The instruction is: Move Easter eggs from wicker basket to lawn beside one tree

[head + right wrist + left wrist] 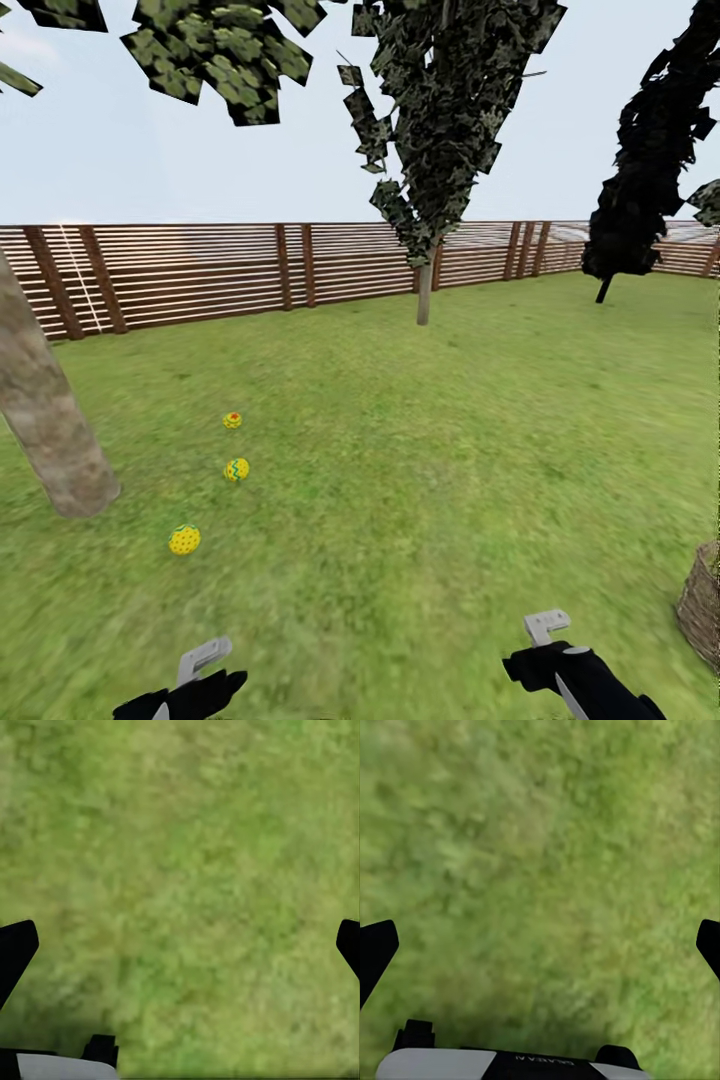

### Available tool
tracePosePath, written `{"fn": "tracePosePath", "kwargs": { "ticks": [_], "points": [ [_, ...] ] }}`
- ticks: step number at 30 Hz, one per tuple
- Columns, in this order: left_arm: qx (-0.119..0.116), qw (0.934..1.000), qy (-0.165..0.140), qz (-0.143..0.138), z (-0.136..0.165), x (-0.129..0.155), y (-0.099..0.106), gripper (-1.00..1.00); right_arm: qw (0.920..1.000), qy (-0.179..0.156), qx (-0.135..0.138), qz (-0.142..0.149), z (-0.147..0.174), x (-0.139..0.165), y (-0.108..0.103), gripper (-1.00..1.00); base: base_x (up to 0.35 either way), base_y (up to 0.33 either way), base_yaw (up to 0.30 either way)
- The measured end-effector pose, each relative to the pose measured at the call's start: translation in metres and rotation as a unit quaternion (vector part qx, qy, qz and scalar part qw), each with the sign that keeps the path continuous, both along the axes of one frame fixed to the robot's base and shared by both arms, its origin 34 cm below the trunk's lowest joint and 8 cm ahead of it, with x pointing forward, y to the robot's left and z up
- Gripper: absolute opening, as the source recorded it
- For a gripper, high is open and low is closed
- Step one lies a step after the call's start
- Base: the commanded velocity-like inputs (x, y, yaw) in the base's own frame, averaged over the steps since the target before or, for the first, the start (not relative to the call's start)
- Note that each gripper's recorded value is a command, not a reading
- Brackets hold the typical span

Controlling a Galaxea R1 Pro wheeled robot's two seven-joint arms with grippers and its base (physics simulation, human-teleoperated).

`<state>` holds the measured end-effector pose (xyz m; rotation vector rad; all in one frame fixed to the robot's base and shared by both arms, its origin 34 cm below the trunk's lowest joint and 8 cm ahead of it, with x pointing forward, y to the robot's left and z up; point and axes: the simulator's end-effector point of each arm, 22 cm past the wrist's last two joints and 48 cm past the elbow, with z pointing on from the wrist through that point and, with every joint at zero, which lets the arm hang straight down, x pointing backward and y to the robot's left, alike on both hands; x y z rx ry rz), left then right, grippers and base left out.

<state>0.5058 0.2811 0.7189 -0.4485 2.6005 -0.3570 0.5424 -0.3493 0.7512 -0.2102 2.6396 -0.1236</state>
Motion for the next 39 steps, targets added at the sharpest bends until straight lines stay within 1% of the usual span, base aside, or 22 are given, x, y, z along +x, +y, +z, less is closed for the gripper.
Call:
{"fn": "tracePosePath", "kwargs": {
  "ticks": [5,9,12,14,16,17,18,19,20,21,22,23,26,28,29,31,34,35,36,37,38,39],
  "points": [
    [0.000,1.0000,0.004,0.000,-0.003,-0.002,0.000,1.00,1.0000,0.005,0.000,0.000,-0.004,-0.003,0.000,1.00,0.000,0.000,-0.064],
    [-0.002,0.9999,0.011,0.000,-0.008,-0.007,-0.001,1.00,0.9999,0.017,0.003,0.003,-0.012,-0.010,0.007,1.00,0.000,0.000,-0.064],
    [-0.016,0.9990,0.041,-0.005,-0.023,-0.031,-0.016,1.00,0.9989,0.046,0.007,0.001,-0.030,-0.032,0.016,1.00,0.000,0.000,-0.064],
    [-0.023,0.9979,0.061,-0.007,-0.032,-0.048,-0.023,1.00,0.9979,0.065,0.007,-0.003,-0.042,-0.047,0.021,1.00,0.000,0.000,-0.065],
    [-0.029,0.9960,0.084,-0.011,-0.044,-0.071,-0.030,1.00,0.9956,0.093,0.005,-0.010,-0.057,-0.071,0.021,1.00,0.000,0.000,-0.065],
    [-0.031,0.9947,0.097,-0.016,-0.051,-0.087,-0.034,1.00,0.9933,0.115,0.005,-0.013,-0.068,-0.092,0.021,1.00,0.000,0.000,-0.065],
    [-0.031,0.9943,0.101,-0.016,-0.053,-0.092,-0.034,1.00,0.9923,0.123,0.005,-0.014,-0.074,-0.103,0.021,1.00,0.000,0.000,-0.065],
    [-0.031,0.9925,0.117,-0.020,-0.060,-0.112,-0.035,1.00,0.9918,0.127,0.007,-0.012,-0.081,-0.115,0.022,1.00,0.000,0.000,-0.065],
    [-0.033,0.9913,0.126,-0.020,-0.064,-0.123,-0.035,1.00,0.9913,0.131,0.008,-0.012,-0.086,-0.124,0.022,1.00,0.000,0.000,-0.065],
    [-0.033,0.9907,0.130,-0.020,-0.065,-0.127,-0.035,1.00,0.9907,0.135,0.008,-0.012,-0.088,-0.130,0.022,1.00,0.000,0.000,-0.065],
    [-0.032,0.9892,0.142,-0.019,-0.069,-0.141,-0.030,1.00,0.9872,0.159,0.008,-0.014,-0.098,-0.158,0.021,1.00,0.000,0.000,-0.065],
    [-0.031,0.9887,0.145,-0.018,-0.070,-0.145,-0.028,1.00,0.9849,0.172,0.008,-0.015,-0.103,-0.173,0.020,1.00,0.000,0.000,-0.065],
    [-0.031,0.9878,0.151,-0.018,-0.073,-0.151,-0.026,1.00,0.9787,0.204,0.007,-0.020,-0.111,-0.206,0.019,1.00,0.000,0.000,-0.065],
    [-0.030,0.9871,0.156,-0.017,-0.074,-0.156,-0.026,1.00,0.9745,0.223,0.010,-0.021,-0.115,-0.225,0.024,1.00,0.000,0.000,-0.065],
    [-0.030,0.9862,0.162,-0.017,-0.076,-0.165,-0.025,1.00,0.9727,0.231,0.012,-0.020,-0.117,-0.232,0.028,1.00,0.000,0.000,-0.065],
    [-0.030,0.9831,0.180,-0.017,-0.082,-0.191,-0.025,1.00,0.9670,0.254,0.017,-0.018,-0.123,-0.264,0.037,1.00,0.000,0.000,-0.065],
    [-0.031,0.9790,0.201,-0.017,-0.088,-0.222,-0.025,1.00,0.9602,0.278,0.023,-0.015,-0.129,-0.300,0.049,1.00,0.000,0.000,-0.066],
    [-0.031,0.9764,0.213,-0.018,-0.091,-0.241,-0.026,1.00,0.9561,0.292,0.025,-0.014,-0.131,-0.321,0.052,1.00,0.000,0.000,-0.066],
    [-0.032,0.9753,0.218,-0.017,-0.092,-0.248,-0.026,1.00,0.9543,0.297,0.025,-0.014,-0.132,-0.330,0.054,1.00,0.000,0.000,-0.066],
    [-0.032,0.9715,0.234,-0.018,-0.095,-0.273,-0.026,1.00,0.9488,0.314,0.028,-0.013,-0.133,-0.357,0.059,1.00,0.000,0.000,-0.066],
    [-0.033,0.9692,0.243,-0.019,-0.096,-0.287,-0.027,1.00,0.9454,0.324,0.030,-0.013,-0.133,-0.372,0.063,1.00,0.000,0.000,-0.066],
    [-0.033,0.9656,0.257,-0.023,-0.097,-0.308,-0.028,1.00,0.9402,0.339,0.031,-0.012,-0.133,-0.397,0.066,1.00,0.000,0.000,-0.066]
  ]
}}
